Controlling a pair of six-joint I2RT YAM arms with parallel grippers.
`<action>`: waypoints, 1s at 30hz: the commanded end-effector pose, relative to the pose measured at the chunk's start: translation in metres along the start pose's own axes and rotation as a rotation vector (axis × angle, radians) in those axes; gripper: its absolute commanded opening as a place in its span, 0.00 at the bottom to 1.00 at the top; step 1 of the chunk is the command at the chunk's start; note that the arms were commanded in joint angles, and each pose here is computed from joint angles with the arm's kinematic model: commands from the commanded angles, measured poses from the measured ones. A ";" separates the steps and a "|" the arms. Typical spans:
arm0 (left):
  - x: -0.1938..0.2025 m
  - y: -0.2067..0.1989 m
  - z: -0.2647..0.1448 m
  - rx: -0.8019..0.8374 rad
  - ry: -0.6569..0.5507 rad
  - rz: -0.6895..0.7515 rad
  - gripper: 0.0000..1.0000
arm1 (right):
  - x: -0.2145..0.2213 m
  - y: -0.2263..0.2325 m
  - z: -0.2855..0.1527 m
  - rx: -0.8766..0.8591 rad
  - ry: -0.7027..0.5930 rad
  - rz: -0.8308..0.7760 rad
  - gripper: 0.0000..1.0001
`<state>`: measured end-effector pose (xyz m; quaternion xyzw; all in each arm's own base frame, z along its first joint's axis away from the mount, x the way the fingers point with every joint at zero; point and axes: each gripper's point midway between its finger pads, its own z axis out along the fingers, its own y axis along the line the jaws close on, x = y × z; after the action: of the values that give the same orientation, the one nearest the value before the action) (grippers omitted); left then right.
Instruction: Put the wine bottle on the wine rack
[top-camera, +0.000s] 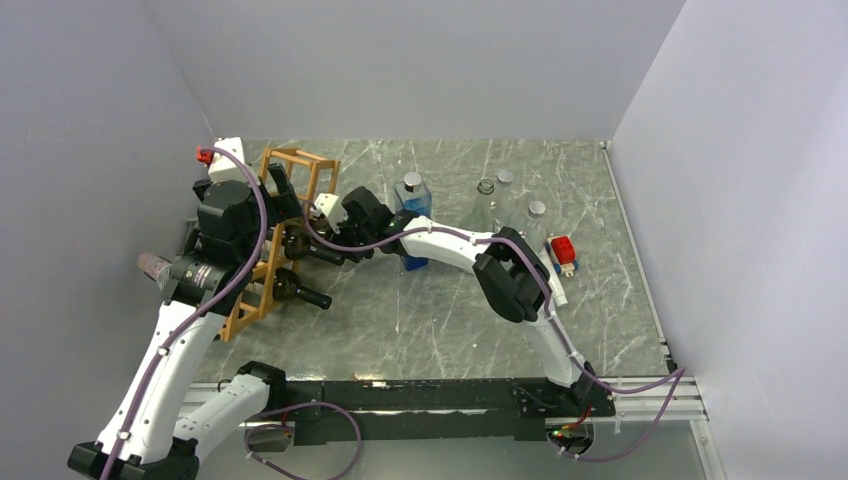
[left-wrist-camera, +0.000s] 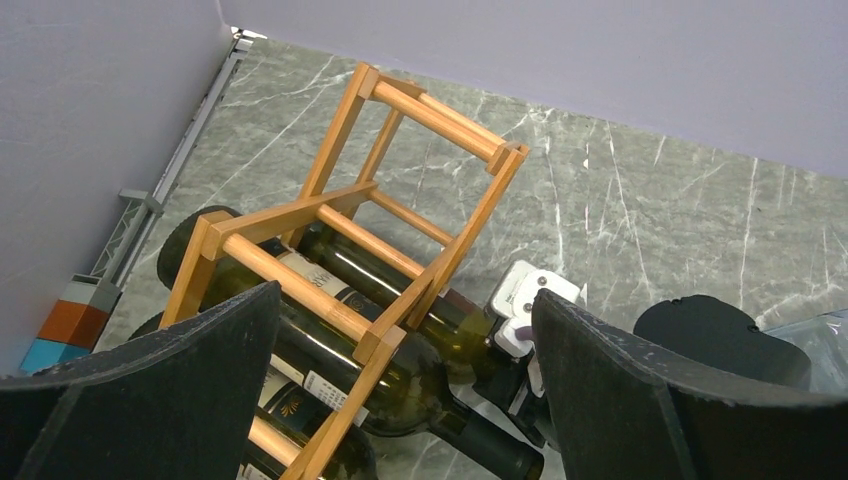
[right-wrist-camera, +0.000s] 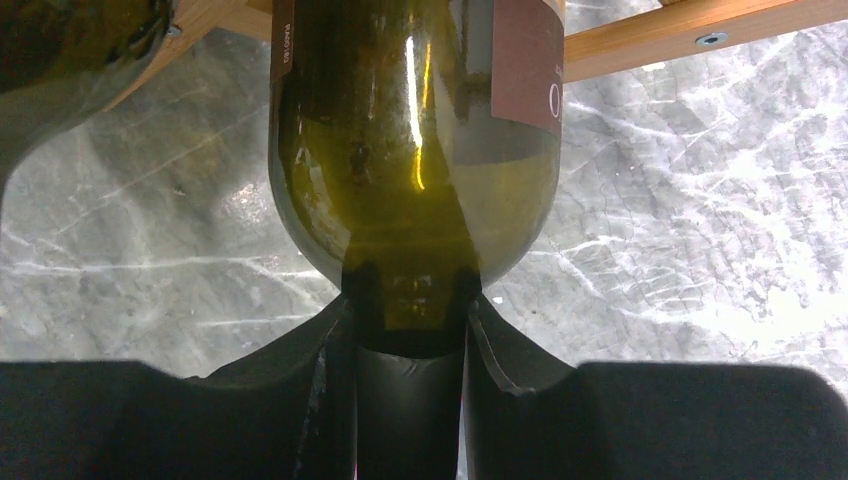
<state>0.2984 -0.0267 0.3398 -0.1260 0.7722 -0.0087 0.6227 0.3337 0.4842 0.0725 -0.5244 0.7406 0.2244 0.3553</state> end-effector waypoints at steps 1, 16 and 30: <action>-0.016 -0.002 -0.004 0.019 -0.060 -0.021 0.99 | -0.094 -0.008 -0.015 0.012 -0.285 -0.026 0.00; -0.014 -0.002 -0.003 0.024 -0.061 -0.016 0.99 | -0.104 -0.003 -0.002 -0.025 -0.300 0.056 0.22; -0.016 -0.002 -0.006 0.031 -0.065 -0.015 0.99 | -0.085 -0.012 0.000 0.040 -0.250 0.130 0.69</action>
<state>0.2970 -0.0263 0.3455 -0.1247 0.7645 -0.0127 0.6323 0.3523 0.5235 0.0801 -0.4534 0.7585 0.2783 0.3763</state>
